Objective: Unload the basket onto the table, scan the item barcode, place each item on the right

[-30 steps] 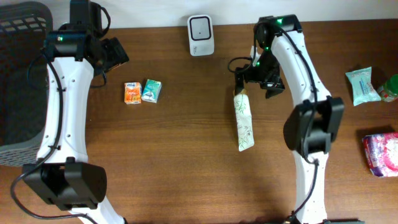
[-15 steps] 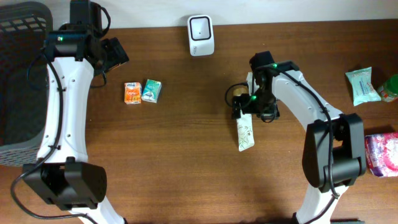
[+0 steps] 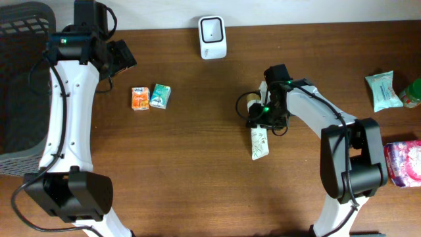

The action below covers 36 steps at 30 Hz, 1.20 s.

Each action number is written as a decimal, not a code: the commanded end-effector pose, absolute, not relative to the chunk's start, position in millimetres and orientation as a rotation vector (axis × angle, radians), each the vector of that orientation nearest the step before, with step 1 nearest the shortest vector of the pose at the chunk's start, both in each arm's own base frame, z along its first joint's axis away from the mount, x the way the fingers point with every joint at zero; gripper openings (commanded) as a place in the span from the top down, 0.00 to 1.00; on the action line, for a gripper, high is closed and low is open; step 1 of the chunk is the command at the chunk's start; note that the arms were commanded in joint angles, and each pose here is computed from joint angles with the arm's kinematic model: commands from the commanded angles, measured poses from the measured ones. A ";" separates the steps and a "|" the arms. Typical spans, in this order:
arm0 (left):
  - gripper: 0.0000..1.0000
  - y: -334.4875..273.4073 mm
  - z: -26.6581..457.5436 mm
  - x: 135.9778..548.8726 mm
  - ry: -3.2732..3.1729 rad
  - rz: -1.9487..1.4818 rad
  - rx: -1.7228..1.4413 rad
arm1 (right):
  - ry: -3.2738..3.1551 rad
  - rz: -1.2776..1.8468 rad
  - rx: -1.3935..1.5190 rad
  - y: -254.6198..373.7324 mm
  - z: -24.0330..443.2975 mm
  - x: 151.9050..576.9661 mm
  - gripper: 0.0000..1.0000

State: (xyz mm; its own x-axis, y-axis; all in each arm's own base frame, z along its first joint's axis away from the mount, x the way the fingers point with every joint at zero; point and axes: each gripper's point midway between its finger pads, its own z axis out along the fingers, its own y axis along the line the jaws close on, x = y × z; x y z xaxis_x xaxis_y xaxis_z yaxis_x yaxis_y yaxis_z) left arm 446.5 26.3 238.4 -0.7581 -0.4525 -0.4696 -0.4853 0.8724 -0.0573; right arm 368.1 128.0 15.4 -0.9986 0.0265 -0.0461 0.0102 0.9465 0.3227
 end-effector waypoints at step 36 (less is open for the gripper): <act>0.01 25.7 238.0 446.3 2.560 0.098 -0.692 | 3.147 0.387 -0.371 132.4 116.7 386.4 0.30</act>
State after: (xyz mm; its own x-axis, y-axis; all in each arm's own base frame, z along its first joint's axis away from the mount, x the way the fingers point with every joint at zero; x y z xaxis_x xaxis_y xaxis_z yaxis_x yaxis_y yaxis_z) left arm 446.5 26.2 238.4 -0.7581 -0.4526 -0.4695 -0.4852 0.8725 -0.0576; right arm 399.4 134.6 124.9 -0.9933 -0.1110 -0.0333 -0.1121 0.9932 0.0316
